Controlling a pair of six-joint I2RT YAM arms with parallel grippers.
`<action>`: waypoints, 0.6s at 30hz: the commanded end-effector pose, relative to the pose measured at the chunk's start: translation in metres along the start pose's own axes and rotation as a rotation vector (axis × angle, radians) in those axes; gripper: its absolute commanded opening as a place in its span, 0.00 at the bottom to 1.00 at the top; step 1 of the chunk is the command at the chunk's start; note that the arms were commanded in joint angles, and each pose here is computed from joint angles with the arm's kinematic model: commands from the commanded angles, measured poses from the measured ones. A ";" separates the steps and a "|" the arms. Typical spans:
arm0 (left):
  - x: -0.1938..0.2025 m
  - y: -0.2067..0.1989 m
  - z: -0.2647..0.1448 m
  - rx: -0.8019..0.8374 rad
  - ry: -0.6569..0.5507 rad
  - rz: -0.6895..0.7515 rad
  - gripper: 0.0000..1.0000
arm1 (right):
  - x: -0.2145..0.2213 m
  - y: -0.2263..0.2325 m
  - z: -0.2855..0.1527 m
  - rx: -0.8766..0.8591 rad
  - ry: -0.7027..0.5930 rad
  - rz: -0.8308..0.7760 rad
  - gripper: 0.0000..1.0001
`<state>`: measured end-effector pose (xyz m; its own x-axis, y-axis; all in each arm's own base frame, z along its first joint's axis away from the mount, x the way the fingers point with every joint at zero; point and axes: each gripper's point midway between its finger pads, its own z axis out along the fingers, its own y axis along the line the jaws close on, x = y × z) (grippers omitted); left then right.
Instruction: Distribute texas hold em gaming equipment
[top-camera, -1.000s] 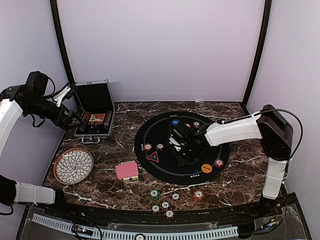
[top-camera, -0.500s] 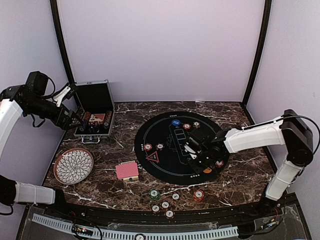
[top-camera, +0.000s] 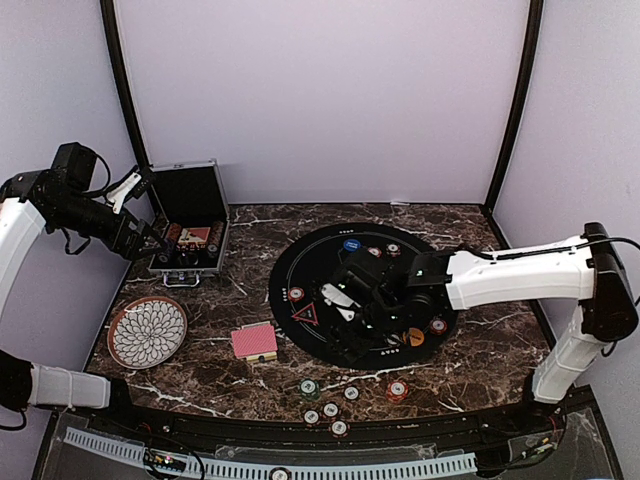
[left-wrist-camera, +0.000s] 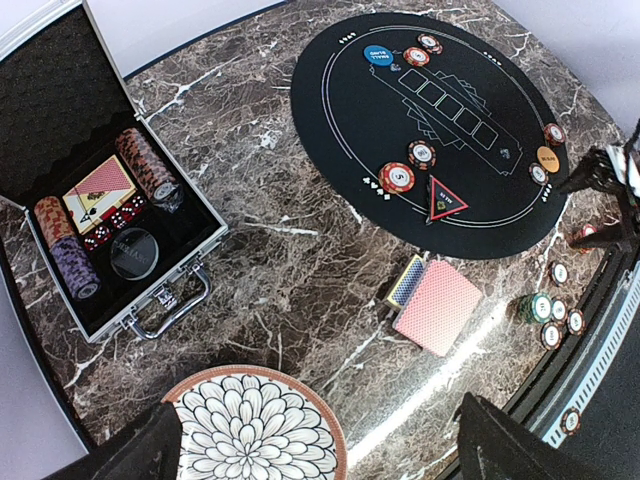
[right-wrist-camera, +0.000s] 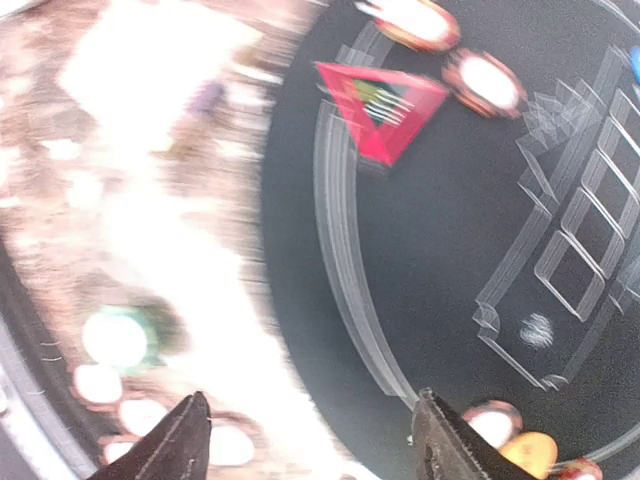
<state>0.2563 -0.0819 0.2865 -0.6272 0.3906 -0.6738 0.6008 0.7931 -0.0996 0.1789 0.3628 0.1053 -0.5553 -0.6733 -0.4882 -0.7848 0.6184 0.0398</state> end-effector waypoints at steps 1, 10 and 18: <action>-0.001 -0.003 -0.006 0.000 -0.014 0.005 0.99 | -0.004 0.053 -0.001 -0.099 0.024 -0.106 0.75; -0.001 -0.004 -0.008 -0.002 -0.017 0.008 0.99 | 0.005 0.103 0.018 -0.201 0.080 -0.240 0.78; -0.003 -0.005 -0.011 -0.004 -0.022 0.013 0.99 | 0.015 0.116 0.032 -0.221 0.132 -0.304 0.78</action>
<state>0.2563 -0.0819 0.2865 -0.6272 0.3906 -0.6738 0.6008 0.7931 -0.0996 0.0987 0.4277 0.0728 -0.3562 -0.8498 -0.3887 -0.9329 0.3474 0.0955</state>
